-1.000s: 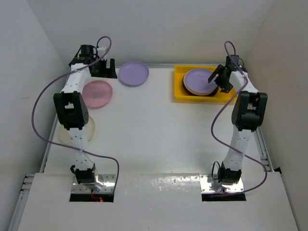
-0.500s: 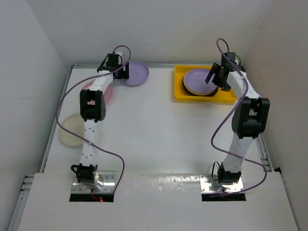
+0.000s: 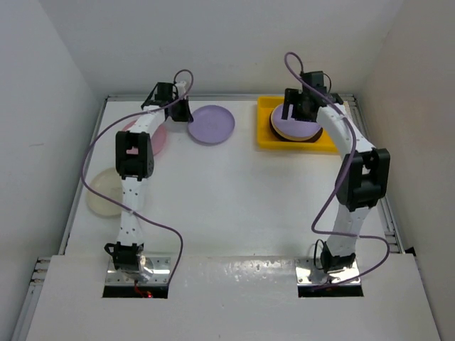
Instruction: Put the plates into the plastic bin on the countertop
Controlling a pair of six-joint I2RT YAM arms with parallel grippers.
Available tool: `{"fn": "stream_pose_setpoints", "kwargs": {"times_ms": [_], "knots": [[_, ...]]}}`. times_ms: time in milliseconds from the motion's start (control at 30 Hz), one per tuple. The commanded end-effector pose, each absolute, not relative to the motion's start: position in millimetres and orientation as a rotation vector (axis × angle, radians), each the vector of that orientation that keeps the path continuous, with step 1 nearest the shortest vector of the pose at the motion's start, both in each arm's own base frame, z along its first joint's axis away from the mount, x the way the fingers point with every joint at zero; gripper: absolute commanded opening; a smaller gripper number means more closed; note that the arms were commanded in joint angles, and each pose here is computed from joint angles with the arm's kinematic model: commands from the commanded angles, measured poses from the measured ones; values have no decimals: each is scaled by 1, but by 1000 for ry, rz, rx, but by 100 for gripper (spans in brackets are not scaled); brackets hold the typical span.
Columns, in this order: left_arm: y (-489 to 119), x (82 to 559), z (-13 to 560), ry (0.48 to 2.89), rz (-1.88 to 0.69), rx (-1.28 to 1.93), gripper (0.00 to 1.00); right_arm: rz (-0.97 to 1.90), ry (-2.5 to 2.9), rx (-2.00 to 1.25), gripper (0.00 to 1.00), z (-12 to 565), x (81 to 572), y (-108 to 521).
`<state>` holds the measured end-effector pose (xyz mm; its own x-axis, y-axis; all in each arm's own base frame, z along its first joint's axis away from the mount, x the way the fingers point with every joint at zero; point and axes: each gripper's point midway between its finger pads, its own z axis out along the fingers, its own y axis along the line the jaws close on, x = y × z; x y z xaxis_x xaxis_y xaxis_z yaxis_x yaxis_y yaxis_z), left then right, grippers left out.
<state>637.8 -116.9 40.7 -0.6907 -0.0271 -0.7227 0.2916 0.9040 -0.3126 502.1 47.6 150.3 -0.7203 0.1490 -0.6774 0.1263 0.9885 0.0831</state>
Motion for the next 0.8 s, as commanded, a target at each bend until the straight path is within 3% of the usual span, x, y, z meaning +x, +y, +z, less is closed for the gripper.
{"fn": "stream_pose_setpoints", "kwargs": {"times_ms": [0,33,200,267,333,400,467,600,733,767], "knots": [[-132,616,128,2167,-614,369,0,176,2242,-150,80,209,505,111],[-131,607,170,2107,-594,417,0,190,2236,-174,75,210,503,120],[-157,532,216,2106,-585,653,0,517,2179,-375,41,206,474,220],[-167,510,221,2125,-598,701,0,603,2162,-363,49,210,465,243],[-182,479,217,2173,-624,780,0,682,2110,-357,71,216,464,261],[-191,461,214,2199,-664,824,0,684,2118,-365,72,209,462,269],[-199,446,218,2191,-753,828,0,677,2134,-367,65,204,460,270],[-200,438,233,2169,-773,814,0,593,2164,-336,61,196,452,254],[-209,431,241,2139,-827,841,0,609,2184,-346,31,179,437,251],[-213,429,241,2136,-831,852,0,646,2187,-353,19,179,431,253]]}}
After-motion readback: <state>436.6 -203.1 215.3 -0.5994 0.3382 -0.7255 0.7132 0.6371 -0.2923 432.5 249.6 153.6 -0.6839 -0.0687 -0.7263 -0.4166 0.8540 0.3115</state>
